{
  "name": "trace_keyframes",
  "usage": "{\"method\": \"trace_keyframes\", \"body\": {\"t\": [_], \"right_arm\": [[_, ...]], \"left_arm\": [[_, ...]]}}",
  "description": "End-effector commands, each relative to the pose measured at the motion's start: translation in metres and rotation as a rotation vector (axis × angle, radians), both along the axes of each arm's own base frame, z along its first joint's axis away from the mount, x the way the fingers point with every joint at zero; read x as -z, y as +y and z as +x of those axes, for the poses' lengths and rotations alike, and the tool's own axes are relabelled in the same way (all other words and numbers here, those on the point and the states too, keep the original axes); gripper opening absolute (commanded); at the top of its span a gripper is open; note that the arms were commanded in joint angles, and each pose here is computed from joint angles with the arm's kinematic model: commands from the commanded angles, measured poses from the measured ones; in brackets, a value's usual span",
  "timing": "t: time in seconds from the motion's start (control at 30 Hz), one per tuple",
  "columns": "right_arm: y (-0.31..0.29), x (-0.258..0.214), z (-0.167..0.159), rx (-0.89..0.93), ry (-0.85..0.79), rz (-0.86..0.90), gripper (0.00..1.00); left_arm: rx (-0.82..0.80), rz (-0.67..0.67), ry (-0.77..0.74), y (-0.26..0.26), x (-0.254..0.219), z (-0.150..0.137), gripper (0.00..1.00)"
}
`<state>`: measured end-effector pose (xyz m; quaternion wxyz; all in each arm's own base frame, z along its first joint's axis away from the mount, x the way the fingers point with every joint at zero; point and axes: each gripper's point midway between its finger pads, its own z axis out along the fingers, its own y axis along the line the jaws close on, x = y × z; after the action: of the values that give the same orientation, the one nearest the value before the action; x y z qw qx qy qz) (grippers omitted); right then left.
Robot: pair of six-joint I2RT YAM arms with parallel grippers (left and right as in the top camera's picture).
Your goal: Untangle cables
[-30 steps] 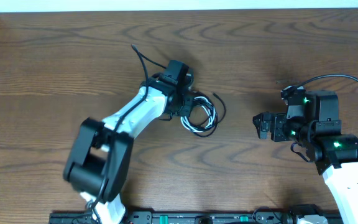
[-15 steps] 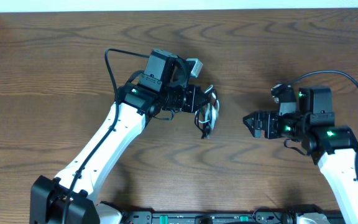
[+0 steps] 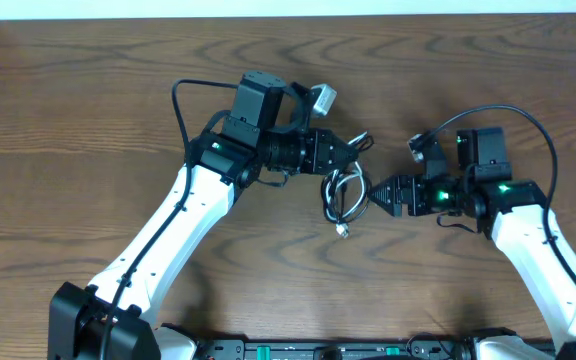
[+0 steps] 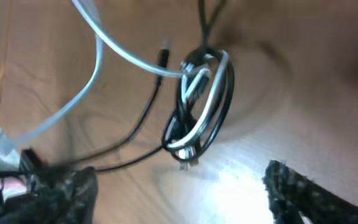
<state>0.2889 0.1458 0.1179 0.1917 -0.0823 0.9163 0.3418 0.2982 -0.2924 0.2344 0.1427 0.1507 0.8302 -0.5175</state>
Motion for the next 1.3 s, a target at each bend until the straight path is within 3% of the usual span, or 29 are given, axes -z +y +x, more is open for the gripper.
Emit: {"method": "trace_keyframes", "body": {"t": [0.0,0.27,0.3,0.37,0.5,0.73,0.83,0.97,1.07,1.13,1.27], "right_arm": [[0.004,-0.005,0.019,0.003,-0.069,-0.004,0.75],[-0.011,-0.017,0.072,0.169,-0.230,-0.058,0.68],[-0.011,-0.019,0.074,0.173,-0.246,-0.059,0.62],[-0.011,-0.023,0.078,0.175,-0.270,-0.053,0.34],[-0.009,-0.020,0.075,0.169,-0.254,-0.056,0.03],[-0.004,-0.009,0.061,0.141,-0.190,-0.073,0.01],[-0.011,0.008,0.046,0.153,-0.097,-0.122,0.01],[-0.034,0.040,0.005,0.179,0.111,-0.259,0.01],[-0.046,0.051,-0.016,0.188,0.206,-0.333,0.01],[-0.052,0.055,-0.025,0.191,0.243,-0.367,0.01],[-0.053,0.056,-0.028,0.192,0.253,-0.377,0.04]], "left_arm": [[0.085,-0.093,0.042,-0.007,-0.022,-0.017,0.08],[0.207,-0.194,0.060,-0.011,-0.041,-0.036,0.08],[0.208,-0.195,0.061,-0.011,-0.041,-0.036,0.08],[0.209,-0.195,0.061,-0.011,-0.041,-0.036,0.08],[0.209,-0.196,0.062,-0.011,-0.041,-0.037,0.08],[0.190,-0.163,0.004,-0.010,-0.033,-0.031,0.08],[0.090,-0.027,-0.031,-0.001,-0.005,-0.015,0.08],[-0.237,0.444,-0.074,0.060,0.063,0.026,0.08],[-0.451,0.729,-0.114,0.115,0.084,0.046,0.08],[-0.511,0.808,-0.134,0.132,0.086,0.051,0.11],[-0.526,0.829,-0.137,0.136,0.087,0.051,0.28]]}}
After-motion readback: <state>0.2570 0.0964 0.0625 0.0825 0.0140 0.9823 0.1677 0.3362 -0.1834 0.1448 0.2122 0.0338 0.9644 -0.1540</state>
